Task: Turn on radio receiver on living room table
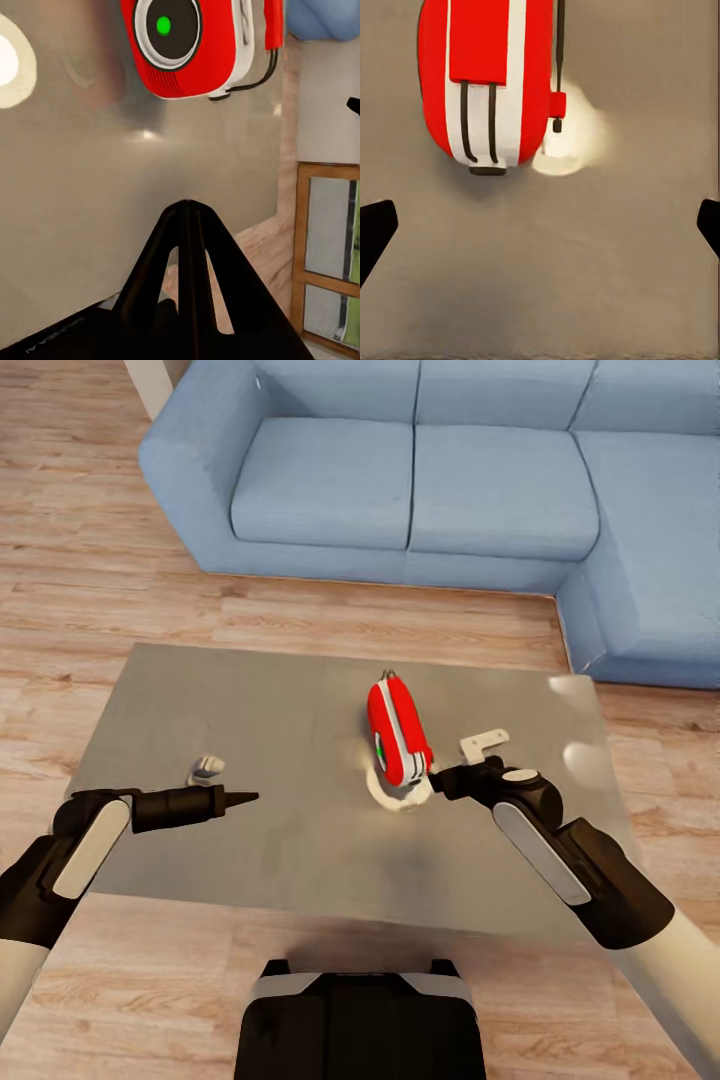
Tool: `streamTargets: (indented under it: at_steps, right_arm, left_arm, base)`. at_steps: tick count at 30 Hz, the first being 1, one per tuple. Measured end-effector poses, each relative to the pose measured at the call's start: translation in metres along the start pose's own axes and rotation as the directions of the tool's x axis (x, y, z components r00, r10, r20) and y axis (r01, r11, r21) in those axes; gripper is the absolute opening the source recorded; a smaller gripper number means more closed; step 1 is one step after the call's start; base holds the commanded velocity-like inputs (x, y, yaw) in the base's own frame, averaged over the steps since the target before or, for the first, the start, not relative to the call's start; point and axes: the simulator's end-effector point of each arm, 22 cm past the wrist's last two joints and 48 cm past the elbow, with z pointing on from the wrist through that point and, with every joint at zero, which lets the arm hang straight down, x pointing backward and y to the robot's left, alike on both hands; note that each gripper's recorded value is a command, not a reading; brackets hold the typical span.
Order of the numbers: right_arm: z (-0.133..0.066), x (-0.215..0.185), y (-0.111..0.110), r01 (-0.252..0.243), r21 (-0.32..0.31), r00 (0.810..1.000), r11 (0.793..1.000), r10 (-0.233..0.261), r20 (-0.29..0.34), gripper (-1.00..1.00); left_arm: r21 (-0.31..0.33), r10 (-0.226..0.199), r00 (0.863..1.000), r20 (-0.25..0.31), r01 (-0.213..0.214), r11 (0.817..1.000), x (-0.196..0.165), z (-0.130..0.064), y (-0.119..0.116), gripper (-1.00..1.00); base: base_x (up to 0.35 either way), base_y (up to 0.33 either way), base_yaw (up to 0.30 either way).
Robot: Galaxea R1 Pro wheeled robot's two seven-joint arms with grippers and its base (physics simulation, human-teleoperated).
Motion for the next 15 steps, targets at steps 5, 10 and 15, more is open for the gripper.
streamTargets:
  at_steps: [5,10,15]
  right_arm:
    - [-0.0013,-0.0019,-0.0006,-0.001,0.003,1.000,1.000,0.001,0.005,1.00]
    - [-0.0046,-0.0059,-0.0025,-0.001,0.012,1.000,1.000,0.000,0.014,1.00]
    - [-0.0081,-0.0099,-0.0035,0.000,0.015,1.000,1.000,0.000,0.023,1.00]
  left_arm:
    - [-0.001,0.003,1.000,0.002,-0.003,1.000,-0.0009,-0.0013,-0.0005,-1.00]
    - [-0.006,0.010,1.000,0.004,-0.010,1.000,-0.0029,-0.0040,-0.0016,-1.00]
    - [-0.007,0.012,1.000,0.008,-0.012,1.000,-0.0046,-0.0057,-0.0034,-1.00]
  base:
    - [-0.151,-0.083,0.000]
    - [-0.014,-0.008,0.000]
    - [-0.001,-0.001,0.000]
